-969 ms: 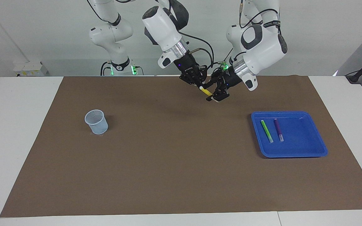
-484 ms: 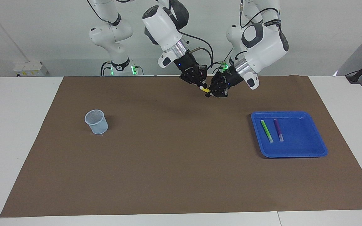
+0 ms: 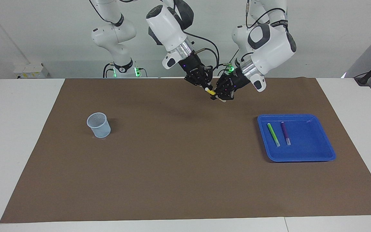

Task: Right arm passes pens to left for tray arrangement
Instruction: 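Close the left gripper on the yellow pen held by the right gripper, then open the right gripper and withdraw while the left gripper carries the pen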

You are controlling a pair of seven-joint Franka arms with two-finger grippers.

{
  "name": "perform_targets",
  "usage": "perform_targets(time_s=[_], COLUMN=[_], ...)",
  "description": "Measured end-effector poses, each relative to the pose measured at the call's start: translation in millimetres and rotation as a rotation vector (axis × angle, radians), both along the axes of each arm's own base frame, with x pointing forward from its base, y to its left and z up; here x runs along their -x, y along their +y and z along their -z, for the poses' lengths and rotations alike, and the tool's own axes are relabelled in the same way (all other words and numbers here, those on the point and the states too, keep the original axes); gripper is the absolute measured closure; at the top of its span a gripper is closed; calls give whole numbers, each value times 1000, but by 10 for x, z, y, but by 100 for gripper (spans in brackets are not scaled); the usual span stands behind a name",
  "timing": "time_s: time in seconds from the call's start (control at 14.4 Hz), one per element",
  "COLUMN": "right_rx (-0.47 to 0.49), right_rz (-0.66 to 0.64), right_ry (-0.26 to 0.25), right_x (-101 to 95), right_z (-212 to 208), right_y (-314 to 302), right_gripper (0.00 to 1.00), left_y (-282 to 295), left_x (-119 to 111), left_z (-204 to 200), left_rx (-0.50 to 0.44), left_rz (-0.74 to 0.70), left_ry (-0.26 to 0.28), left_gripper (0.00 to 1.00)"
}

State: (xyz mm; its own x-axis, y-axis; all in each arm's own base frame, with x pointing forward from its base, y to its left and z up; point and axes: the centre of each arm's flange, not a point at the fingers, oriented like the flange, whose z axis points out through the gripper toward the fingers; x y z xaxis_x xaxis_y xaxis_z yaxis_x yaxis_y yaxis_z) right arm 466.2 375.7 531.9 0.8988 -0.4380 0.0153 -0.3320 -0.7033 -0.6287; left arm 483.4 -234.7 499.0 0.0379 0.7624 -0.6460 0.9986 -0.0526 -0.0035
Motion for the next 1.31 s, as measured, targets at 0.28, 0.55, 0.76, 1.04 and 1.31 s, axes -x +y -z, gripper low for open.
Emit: perform_targets(time_s=[0.28, 0.55, 0.76, 1.04, 1.31], right_rx=[3, 34, 40, 57, 115], right_rz=[14, 2, 12, 57, 6], right_ry=[5, 66, 81, 130, 154], right_x=[-66, -85, -139, -339, -645], right_z=[24, 106, 110, 92, 74], right_y=[-74, -147, -238, -599, -1265], right_gripper=[25, 0, 0, 0, 0], left_y=[6, 93, 372, 846, 1268], left_x=[0, -39, -104, -142, -87], left_z=[-8, -9, 21, 34, 69], left_rx=[0, 3, 10, 37, 27], left_rz=[1, 29, 77, 186, 405], left_ry=[-3, -40, -56, -97, -191], left_gripper=[81, 81, 81, 81, 81])
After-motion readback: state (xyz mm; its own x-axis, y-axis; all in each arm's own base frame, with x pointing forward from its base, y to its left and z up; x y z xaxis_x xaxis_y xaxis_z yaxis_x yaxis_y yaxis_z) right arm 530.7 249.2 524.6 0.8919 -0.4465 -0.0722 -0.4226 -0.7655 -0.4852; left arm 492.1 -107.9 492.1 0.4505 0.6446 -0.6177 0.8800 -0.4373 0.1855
